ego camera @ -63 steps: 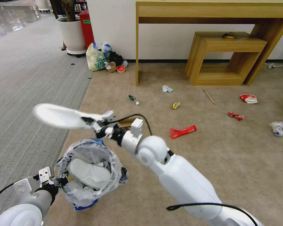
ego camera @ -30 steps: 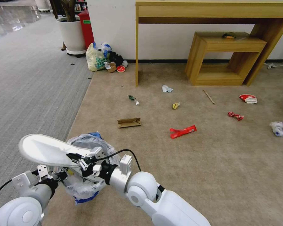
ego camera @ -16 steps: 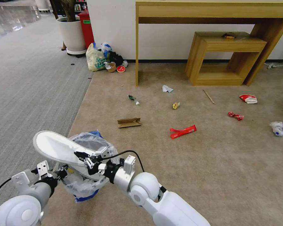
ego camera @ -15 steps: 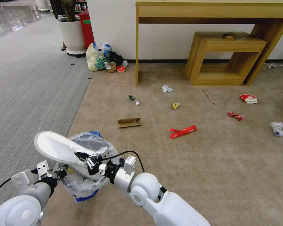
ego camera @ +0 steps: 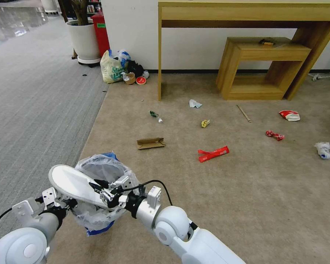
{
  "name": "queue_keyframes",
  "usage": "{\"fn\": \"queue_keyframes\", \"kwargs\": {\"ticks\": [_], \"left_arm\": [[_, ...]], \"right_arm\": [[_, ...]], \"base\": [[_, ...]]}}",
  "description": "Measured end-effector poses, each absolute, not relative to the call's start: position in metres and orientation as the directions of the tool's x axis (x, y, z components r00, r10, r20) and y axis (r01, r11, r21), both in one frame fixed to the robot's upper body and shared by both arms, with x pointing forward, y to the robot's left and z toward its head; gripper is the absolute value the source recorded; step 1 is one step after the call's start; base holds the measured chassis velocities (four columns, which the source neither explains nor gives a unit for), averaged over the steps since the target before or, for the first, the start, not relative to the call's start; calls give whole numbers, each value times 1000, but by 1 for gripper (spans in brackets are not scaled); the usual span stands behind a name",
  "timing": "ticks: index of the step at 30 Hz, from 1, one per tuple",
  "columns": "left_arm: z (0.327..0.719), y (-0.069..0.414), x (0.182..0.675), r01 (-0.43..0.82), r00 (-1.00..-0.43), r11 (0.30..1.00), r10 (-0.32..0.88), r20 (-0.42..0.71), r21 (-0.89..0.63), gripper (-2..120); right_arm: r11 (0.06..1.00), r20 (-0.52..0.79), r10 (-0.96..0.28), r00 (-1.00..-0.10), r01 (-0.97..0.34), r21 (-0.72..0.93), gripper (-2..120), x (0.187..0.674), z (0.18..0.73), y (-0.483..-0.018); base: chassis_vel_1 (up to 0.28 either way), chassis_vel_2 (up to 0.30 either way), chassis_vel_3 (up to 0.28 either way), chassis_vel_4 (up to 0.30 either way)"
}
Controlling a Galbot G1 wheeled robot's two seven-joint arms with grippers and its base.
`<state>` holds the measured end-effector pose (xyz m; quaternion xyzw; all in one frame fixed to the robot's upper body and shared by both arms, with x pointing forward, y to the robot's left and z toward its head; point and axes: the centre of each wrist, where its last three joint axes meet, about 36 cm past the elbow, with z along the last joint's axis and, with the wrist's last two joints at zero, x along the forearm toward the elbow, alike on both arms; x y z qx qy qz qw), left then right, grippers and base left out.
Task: Pick up the trash bin and place the garbage on the floor into it.
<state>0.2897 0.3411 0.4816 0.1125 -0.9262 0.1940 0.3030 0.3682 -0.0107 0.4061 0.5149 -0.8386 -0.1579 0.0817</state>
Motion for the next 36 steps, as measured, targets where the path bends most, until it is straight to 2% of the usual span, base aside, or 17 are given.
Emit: {"fn": "queue_keyframes", "kwargs": {"ticks": [3, 4, 9, 15, 19, 21, 25, 31, 34, 36], "left_arm": [[479, 343, 292, -329, -788, 899, -93, 609, -289, 0], [479, 343, 292, -329, -788, 899, -93, 609, -289, 0], [476, 345, 293, -328, -786, 901, -94, 611, -284, 0], [474, 346, 293, -322, -786, 906, -96, 610, -274, 0], [474, 347, 293, -317, -788, 910, -95, 609, -268, 0], [473, 350, 292, -316, -788, 914, -103, 607, -255, 0], [471, 351, 290, -309, -789, 920, -107, 605, -241, 0], [467, 355, 287, -296, -791, 933, -118, 601, -206, 0], [466, 357, 285, -289, -792, 936, -117, 599, -199, 0], [466, 357, 285, -286, -793, 937, -115, 599, -198, 0]], "right_arm": [[425, -45, -884, -464, -842, 332, 55, 372, 416, -15], [425, -45, -884, -464, -842, 332, 55, 372, 416, -15], [441, -78, -873, -482, -847, 299, 73, 381, 436, -25], [528, -70, -828, -557, -815, 238, 97, 406, 458, -52], [589, -43, -792, -608, -781, 207, 100, 423, 463, -76], [646, -14, -753, -658, -743, 173, 100, 436, 462, -104], [705, 19, -703, -711, -694, 144, 100, 445, 457, -139], [798, 72, -602, -795, -594, 104, 100, 444, 445, -191], [862, 89, -506, -858, -501, 71, 100, 432, 437, -231], [875, 94, -485, -870, -480, 65, 100, 426, 434, -240]], "base": [[0, 0, 0, 0], [0, 0, 0, 0], [0, 0, 0, 0], [0, 0, 0, 0], [0, 0, 0, 0], [0, 0, 0, 0], [0, 0, 0, 0], [0, 0, 0, 0], [0, 0, 0, 0], [0, 0, 0, 0]]}}
